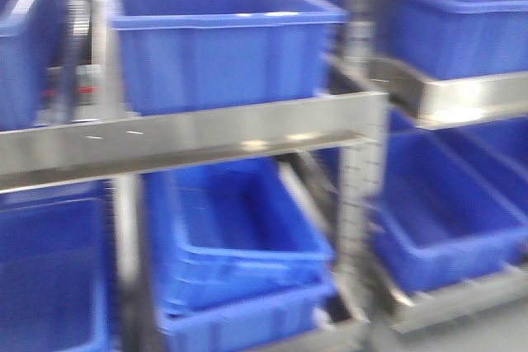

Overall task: Pick and sort blue part to right shelf
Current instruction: 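Position the base facing the rack of blue bins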

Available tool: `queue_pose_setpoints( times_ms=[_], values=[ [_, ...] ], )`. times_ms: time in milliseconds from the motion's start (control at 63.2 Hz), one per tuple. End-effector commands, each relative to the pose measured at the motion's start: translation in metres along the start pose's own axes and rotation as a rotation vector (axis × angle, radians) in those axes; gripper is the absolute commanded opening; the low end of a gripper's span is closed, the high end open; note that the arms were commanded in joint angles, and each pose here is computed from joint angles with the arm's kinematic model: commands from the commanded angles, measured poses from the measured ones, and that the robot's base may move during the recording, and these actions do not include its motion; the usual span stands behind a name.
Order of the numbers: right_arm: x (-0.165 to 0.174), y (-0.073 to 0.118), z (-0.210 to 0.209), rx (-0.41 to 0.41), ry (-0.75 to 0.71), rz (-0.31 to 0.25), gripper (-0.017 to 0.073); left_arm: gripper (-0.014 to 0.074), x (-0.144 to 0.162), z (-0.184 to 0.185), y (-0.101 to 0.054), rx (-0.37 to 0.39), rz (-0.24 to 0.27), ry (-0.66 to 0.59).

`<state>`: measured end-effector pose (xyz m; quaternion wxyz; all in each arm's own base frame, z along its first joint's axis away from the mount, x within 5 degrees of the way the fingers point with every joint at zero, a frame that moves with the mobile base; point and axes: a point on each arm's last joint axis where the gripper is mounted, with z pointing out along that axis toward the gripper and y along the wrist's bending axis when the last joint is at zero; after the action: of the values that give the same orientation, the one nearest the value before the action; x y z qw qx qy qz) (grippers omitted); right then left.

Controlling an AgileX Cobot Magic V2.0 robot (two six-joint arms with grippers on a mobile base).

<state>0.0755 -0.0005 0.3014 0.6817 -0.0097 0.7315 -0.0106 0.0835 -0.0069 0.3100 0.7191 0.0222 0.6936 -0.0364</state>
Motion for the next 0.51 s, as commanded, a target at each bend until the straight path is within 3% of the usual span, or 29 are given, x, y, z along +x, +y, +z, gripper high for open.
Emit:
queue_pose_setpoints(
  times_ms=[0, 491],
  values=[
    [-0.0188, -0.0002, -0.0018, 0.002, -0.122, -0.016, 0.0393, 0.0384, -0.019, -0.0009, -0.0005, 0.004, -0.001, -0.12],
    [-0.0188, -0.0002, -0.0018, 0.002, -0.122, -0.016, 0.0393, 0.0384, -0.019, -0.0009, -0.0005, 0.004, -0.001, -0.12]
  ],
)
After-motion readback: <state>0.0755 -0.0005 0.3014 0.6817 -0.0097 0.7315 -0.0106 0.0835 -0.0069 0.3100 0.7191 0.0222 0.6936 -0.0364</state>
